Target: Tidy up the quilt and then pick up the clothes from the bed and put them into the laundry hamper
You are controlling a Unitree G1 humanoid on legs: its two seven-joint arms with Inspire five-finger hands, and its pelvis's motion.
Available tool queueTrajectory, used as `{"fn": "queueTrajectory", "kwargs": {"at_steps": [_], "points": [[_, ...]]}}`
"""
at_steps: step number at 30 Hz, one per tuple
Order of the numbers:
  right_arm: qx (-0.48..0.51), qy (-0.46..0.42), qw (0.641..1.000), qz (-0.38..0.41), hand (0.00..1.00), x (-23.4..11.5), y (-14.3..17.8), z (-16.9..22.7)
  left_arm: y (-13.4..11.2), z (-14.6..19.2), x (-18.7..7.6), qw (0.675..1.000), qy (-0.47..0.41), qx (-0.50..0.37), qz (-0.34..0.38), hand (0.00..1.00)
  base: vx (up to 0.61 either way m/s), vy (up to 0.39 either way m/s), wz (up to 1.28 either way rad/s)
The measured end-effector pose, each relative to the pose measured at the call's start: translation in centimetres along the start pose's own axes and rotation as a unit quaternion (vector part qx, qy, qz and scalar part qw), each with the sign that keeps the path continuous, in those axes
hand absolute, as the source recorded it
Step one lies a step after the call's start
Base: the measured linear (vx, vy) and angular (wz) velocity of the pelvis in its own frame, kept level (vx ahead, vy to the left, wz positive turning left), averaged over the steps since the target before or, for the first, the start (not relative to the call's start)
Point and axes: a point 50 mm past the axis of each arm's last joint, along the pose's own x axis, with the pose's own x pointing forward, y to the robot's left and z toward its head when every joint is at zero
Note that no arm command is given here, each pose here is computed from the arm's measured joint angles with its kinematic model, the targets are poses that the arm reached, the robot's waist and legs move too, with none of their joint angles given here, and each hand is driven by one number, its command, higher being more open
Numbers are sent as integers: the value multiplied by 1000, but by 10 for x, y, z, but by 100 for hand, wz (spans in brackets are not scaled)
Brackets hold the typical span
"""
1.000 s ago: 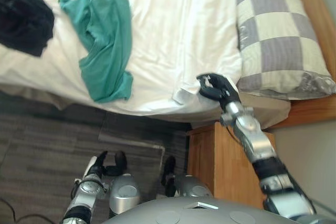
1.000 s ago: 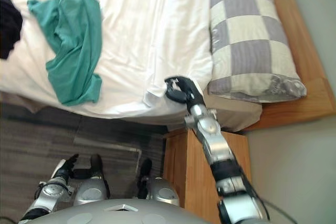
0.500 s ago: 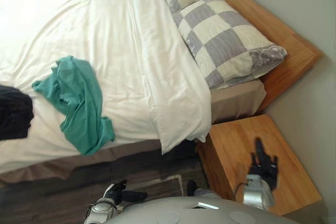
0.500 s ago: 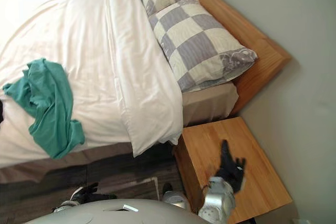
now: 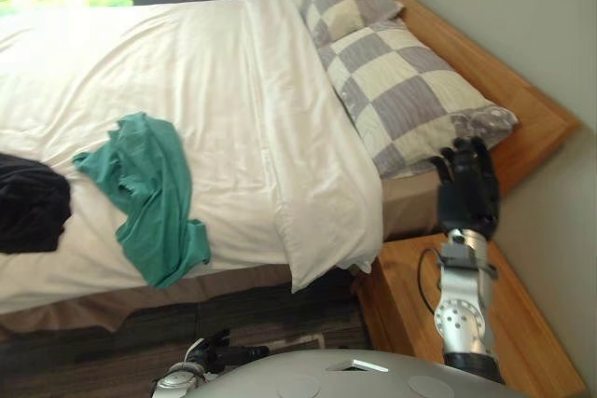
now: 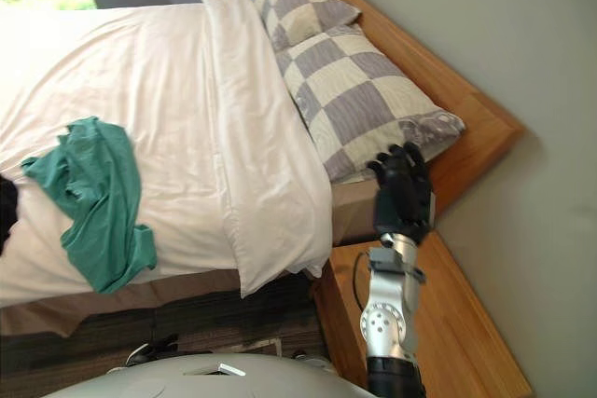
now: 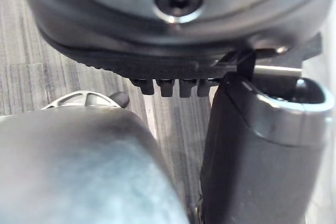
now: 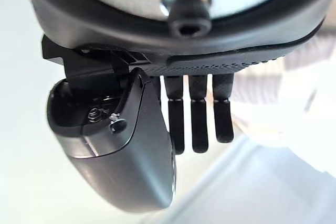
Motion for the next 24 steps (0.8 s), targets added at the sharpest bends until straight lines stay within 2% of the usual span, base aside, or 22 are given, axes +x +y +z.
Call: {"fn": "queueTrajectory", "kwargs": {"at_steps": [2, 8, 11, 14, 17, 20, 21, 24], "points": [[16, 8, 999, 36, 0, 14, 16, -3, 0, -4, 0, 1000, 6, -1, 1, 100, -19, -24, 50], [38, -9, 996, 80, 0, 44, 50, -1, -2, 0, 0, 1000, -14, -1, 0, 100, -50, 7, 44], [64, -53, 992, 97, 0, 68, 79, 12, -7, 20, 4, 999, -41, 19, -9, 100, -140, 58, 19], [70, -114, 983, 125, 0, 96, 106, 42, -10, 54, 6, 995, -95, 36, -18, 100, -203, 65, 22], [103, -145, 980, 88, 0, 116, 98, 57, -19, 82, 4, 986, -157, 44, -31, 100, -106, 19, 11], [121, -111, 986, 7, 0, 122, 63, 39, -24, 96, 2, 979, -201, 28, -31, 100, 7, -18, -14], [118, -110, 987, 9, 0, 121, 59, 37, -25, 100, 2, 977, -209, 25, -30, 100, 43, -27, -23], [117, -126, 979, 111, 0, 118, 79, 38, -31, 117, 3, 973, -227, 18, -23, 100, 88, -61, -32]]}}
